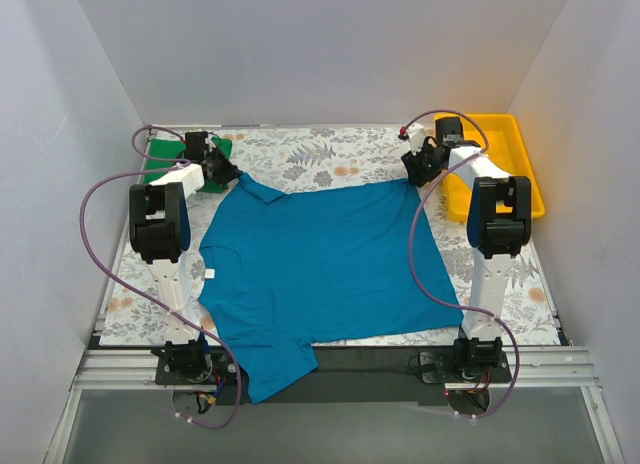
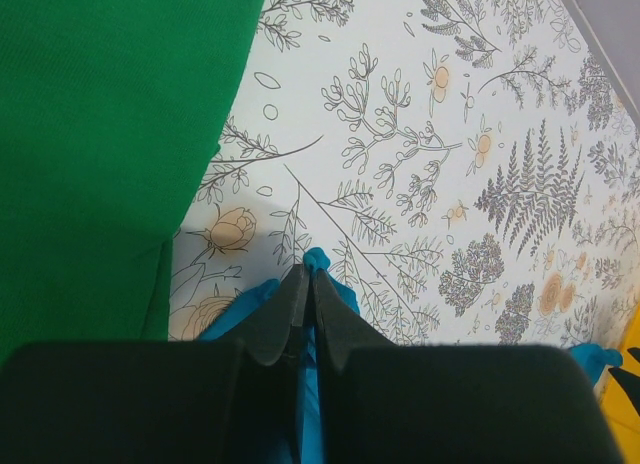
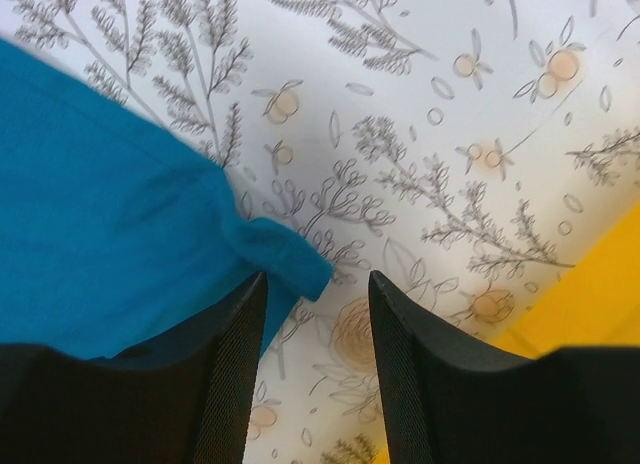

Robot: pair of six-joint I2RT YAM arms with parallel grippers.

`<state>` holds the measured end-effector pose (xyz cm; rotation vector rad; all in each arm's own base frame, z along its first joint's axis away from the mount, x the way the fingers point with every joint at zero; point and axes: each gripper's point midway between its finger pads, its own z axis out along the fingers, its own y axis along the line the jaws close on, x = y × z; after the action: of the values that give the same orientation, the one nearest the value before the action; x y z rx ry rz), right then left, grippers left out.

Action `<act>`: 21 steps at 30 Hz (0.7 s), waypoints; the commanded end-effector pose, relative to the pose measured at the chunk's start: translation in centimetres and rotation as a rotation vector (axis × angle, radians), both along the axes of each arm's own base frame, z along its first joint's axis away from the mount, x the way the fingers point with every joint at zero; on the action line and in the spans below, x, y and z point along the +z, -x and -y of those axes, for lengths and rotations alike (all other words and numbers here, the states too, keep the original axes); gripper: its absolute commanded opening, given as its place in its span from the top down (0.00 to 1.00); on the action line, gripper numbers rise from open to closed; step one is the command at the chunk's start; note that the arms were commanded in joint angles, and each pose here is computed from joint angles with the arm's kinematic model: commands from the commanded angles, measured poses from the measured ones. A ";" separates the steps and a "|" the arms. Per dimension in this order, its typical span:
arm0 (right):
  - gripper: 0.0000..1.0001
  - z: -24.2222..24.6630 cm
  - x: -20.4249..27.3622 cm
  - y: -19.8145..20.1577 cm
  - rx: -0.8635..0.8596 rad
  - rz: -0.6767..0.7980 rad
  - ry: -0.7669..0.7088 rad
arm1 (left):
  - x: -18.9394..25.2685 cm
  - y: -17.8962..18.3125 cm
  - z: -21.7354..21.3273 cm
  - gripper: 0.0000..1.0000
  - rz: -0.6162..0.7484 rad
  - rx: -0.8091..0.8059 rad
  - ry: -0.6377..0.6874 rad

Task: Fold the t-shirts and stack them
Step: Fold the tshirt

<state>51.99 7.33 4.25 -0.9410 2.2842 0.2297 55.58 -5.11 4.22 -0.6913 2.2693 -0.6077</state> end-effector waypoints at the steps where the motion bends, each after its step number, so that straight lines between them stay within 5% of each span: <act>1: 0.48 0.1 0.1 -1.8 -0.009 0.014 -0.007 | 4.1 -0.3 -0.2 1.00 0.085 -0.011 -0.005; 21: 0.64 -0.7 -0.6 -3.2 0.045 0.015 -0.030 | 4.3 -0.6 -0.1 1.00 0.087 -0.014 0.001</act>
<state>54.43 7.91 2.83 -0.9501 2.2786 0.2611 55.55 -5.18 4.23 -0.6901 2.2704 -0.6122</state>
